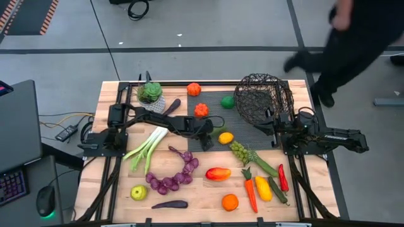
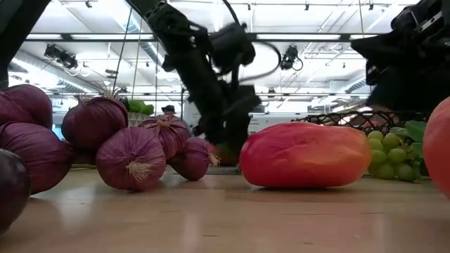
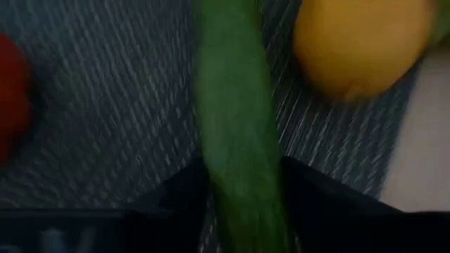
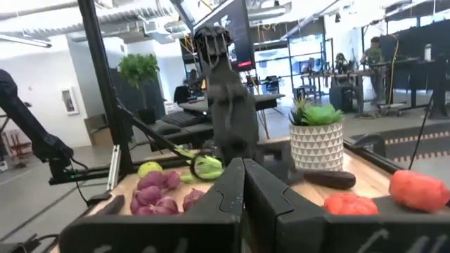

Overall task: Build produce basket
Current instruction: Put the left green cucumber into the black basket

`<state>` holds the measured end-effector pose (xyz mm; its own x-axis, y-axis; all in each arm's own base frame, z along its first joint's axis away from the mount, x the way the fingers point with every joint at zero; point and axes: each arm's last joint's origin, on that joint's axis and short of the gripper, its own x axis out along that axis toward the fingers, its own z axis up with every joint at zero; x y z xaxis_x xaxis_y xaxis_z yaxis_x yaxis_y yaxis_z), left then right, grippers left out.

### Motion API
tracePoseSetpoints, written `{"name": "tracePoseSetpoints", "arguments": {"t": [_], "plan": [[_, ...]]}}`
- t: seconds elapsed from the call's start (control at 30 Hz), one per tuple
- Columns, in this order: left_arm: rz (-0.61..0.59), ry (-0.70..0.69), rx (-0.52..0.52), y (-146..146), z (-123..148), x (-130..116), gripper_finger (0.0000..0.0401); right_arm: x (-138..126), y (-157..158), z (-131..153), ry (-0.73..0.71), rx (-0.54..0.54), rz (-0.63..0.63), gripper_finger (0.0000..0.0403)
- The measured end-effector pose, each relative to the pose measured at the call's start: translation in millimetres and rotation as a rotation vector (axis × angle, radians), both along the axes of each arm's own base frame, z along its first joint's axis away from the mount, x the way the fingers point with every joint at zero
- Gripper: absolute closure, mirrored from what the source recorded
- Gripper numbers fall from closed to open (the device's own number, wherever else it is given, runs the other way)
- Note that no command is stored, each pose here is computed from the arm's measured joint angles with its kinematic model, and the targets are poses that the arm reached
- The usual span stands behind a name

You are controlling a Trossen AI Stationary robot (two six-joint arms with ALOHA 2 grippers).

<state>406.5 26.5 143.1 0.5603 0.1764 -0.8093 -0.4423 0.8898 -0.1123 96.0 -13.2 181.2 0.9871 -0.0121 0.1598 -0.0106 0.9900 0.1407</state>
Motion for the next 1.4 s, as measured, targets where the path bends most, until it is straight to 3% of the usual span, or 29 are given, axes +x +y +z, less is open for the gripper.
{"name": "tracePoseSetpoints", "arguments": {"t": [0.17, 0.47, 0.6, 0.73, 0.97, 1.17, 1.4], "plan": [[-0.045, -0.098, 0.055, 4.7, 20.3, 3.3, 0.0296, 3.2, -1.9, -6.6, 0.073, 0.037, -0.043, 0.0367], [-0.107, -0.197, 0.162, 18.7, 56.5, -1.7, 0.0296, 7.5, -7.9, -8.5, 0.089, 0.130, -0.209, 0.0202], [-0.111, -0.304, 0.220, 27.4, 73.0, 0.8, 0.0285, 9.1, -9.0, 1.0, -0.012, 0.155, -0.227, 0.0129], [-0.101, -0.475, 0.260, 33.3, 87.6, 8.6, 0.0280, 11.5, -10.1, 5.0, -0.064, 0.237, -0.228, 0.0085], [-0.137, -0.732, 0.235, 32.3, 109.6, 15.8, 0.0281, 16.0, -13.2, 8.8, -0.112, 0.241, -0.299, 0.0073], [-0.163, -0.747, 0.178, 24.2, 107.0, 18.2, 0.0280, 18.4, -13.8, 17.6, -0.204, 0.211, -0.293, 0.0086], [-0.172, -0.789, 0.164, 15.7, 110.6, 19.8, 0.0279, 35.7, -16.4, 33.0, -0.101, 0.161, -0.289, 0.0094]]}}
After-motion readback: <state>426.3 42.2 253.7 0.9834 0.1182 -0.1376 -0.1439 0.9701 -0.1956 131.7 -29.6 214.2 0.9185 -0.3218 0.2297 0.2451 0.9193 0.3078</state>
